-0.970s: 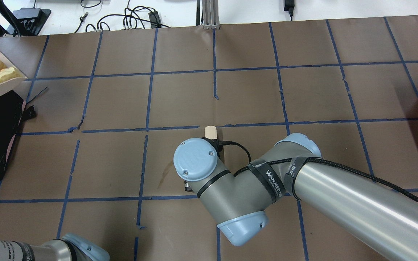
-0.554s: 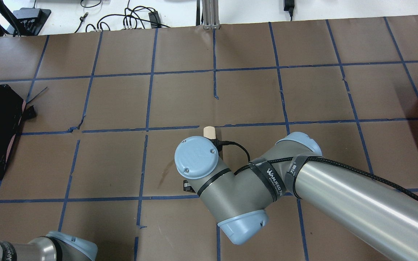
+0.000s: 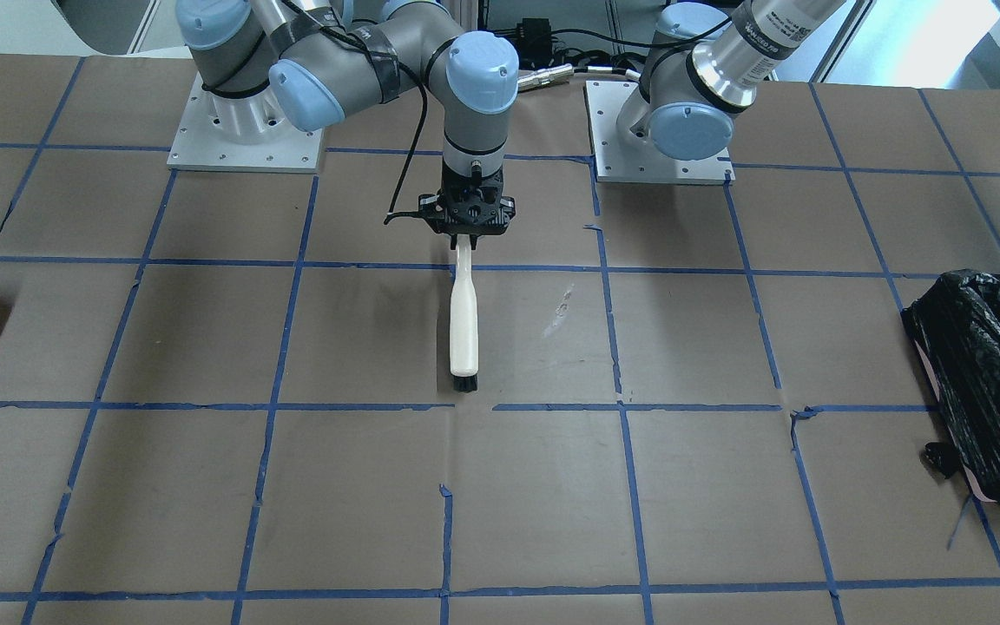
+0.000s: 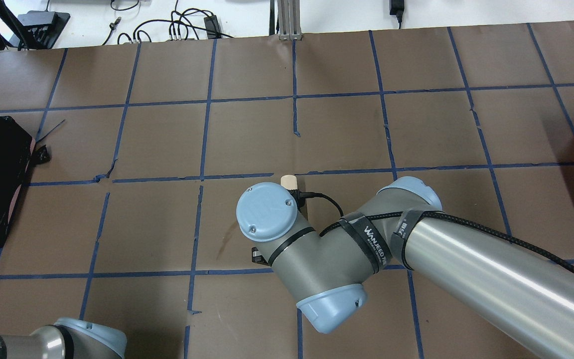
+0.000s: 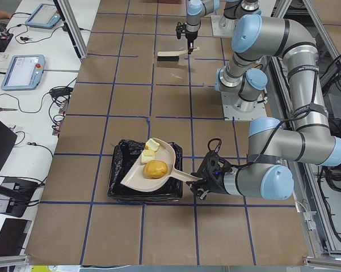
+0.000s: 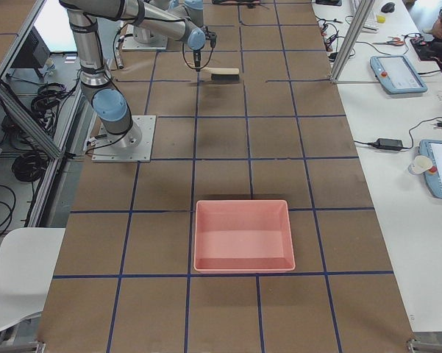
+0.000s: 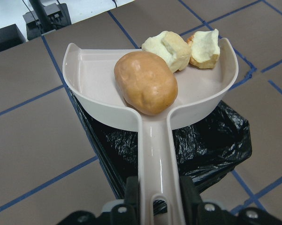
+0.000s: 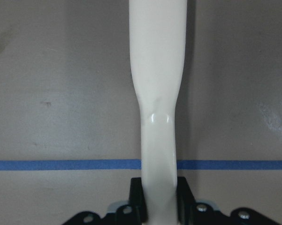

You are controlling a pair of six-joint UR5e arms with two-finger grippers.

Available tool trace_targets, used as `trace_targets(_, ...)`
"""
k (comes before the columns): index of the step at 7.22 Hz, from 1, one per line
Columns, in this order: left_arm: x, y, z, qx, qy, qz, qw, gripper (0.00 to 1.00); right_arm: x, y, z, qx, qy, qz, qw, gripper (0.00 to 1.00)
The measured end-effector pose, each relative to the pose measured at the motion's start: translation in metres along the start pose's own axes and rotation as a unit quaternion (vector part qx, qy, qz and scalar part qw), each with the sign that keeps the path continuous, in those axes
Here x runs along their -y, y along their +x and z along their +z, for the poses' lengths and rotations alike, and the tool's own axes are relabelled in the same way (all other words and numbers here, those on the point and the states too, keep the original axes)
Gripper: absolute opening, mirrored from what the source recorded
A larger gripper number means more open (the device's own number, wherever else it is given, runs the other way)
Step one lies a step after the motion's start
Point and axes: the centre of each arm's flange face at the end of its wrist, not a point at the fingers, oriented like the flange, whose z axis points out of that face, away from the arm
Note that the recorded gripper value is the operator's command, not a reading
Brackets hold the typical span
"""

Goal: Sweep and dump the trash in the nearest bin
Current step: 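Tilt the dustpan with the left gripper to dump debris into the bag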

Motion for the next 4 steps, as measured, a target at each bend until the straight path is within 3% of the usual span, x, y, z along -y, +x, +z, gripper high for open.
trace_targets(2,0.022,-0.003,0.01,-0.006,-0.051,0.032,0.9982,0.08,0.0,0.0,0.0,-0.004,0.002,-0.002,1.0,0.14)
trace_targets(3,0.037,-0.004,0.013,-0.003,-0.073,0.048,0.9961,0.07,0.0,-0.001,0.002,-0.005,0.001,-0.002,1.0,0.38)
trace_targets(4,0.047,-0.006,0.013,0.004,-0.091,0.061,0.994,0.08,0.0,-0.001,0.003,-0.004,0.0,-0.003,1.0,0.54)
